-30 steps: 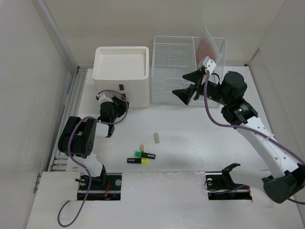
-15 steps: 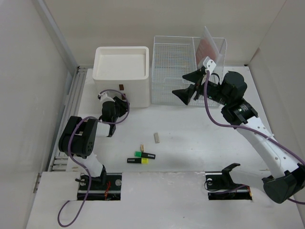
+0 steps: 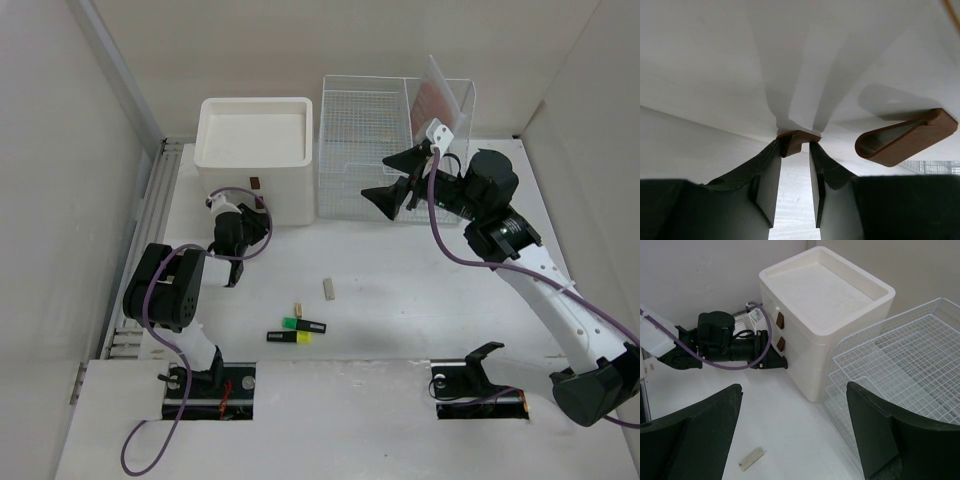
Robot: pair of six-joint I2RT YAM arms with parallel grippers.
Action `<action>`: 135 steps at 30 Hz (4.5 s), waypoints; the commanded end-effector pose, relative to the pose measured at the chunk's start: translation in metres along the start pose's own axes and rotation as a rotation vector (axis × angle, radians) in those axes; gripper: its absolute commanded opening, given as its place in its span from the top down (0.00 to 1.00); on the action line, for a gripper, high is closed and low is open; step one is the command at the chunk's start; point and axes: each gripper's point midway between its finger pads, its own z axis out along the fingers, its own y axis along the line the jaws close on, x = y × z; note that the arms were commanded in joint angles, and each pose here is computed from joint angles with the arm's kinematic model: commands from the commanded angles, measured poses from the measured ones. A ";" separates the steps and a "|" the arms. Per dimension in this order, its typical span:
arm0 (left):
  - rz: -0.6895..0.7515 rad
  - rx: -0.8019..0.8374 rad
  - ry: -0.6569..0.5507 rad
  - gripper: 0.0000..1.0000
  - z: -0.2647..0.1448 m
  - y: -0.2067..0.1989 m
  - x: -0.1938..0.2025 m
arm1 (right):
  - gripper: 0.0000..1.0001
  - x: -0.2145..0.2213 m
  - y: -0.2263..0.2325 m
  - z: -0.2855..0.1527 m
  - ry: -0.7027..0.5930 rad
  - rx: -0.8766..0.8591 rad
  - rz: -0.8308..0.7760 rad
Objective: Organize the desk
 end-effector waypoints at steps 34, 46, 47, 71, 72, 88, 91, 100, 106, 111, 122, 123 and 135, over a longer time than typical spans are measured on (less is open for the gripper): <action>0.022 0.032 -0.076 1.00 -0.011 -0.018 -0.018 | 0.10 -0.024 0.005 -0.005 -0.074 -0.023 -0.045; -0.001 0.004 -0.061 1.00 -0.037 -0.005 -0.005 | 0.10 -0.027 0.006 -0.007 -0.082 -0.023 -0.050; -0.011 0.005 -0.065 1.00 -0.040 -0.006 -0.003 | 0.10 -0.027 0.006 -0.007 -0.082 -0.023 -0.050; -0.051 -0.033 -0.041 0.96 -0.083 0.002 0.024 | 0.10 -0.030 0.009 -0.009 -0.089 -0.031 -0.055; -0.051 -0.040 -0.048 0.88 -0.083 0.003 0.023 | 0.10 -0.030 0.009 -0.009 -0.089 -0.031 -0.055; -0.035 0.067 -0.060 0.15 -0.118 -0.028 0.017 | 0.00 -0.016 0.016 -0.005 -0.056 -0.084 -0.044; -0.024 0.110 -0.025 0.09 -0.133 -0.034 0.028 | 0.00 -0.012 0.033 -0.001 -0.024 -0.220 -0.055; 0.064 0.358 -0.050 0.00 -0.205 -0.105 -0.019 | 0.10 0.073 0.063 0.031 0.152 -0.406 -0.200; 0.172 0.493 -0.051 0.00 -0.263 -0.163 -0.068 | 0.37 0.143 0.107 0.046 0.221 -0.547 -0.336; 0.359 0.458 -0.074 0.00 -0.279 -0.167 -0.090 | 0.45 0.196 0.130 0.055 0.322 -0.583 -0.400; 0.507 0.364 -0.160 0.00 -0.264 -0.138 -0.092 | 0.48 0.288 0.182 0.061 0.574 -0.680 -0.480; 0.502 0.377 -0.180 0.00 -0.270 -0.137 -0.093 | 0.48 0.299 0.183 0.063 0.602 -0.678 -0.488; 0.404 0.398 -0.420 0.00 -0.323 -0.126 -0.131 | 0.52 0.326 0.205 0.066 0.698 -0.710 -0.464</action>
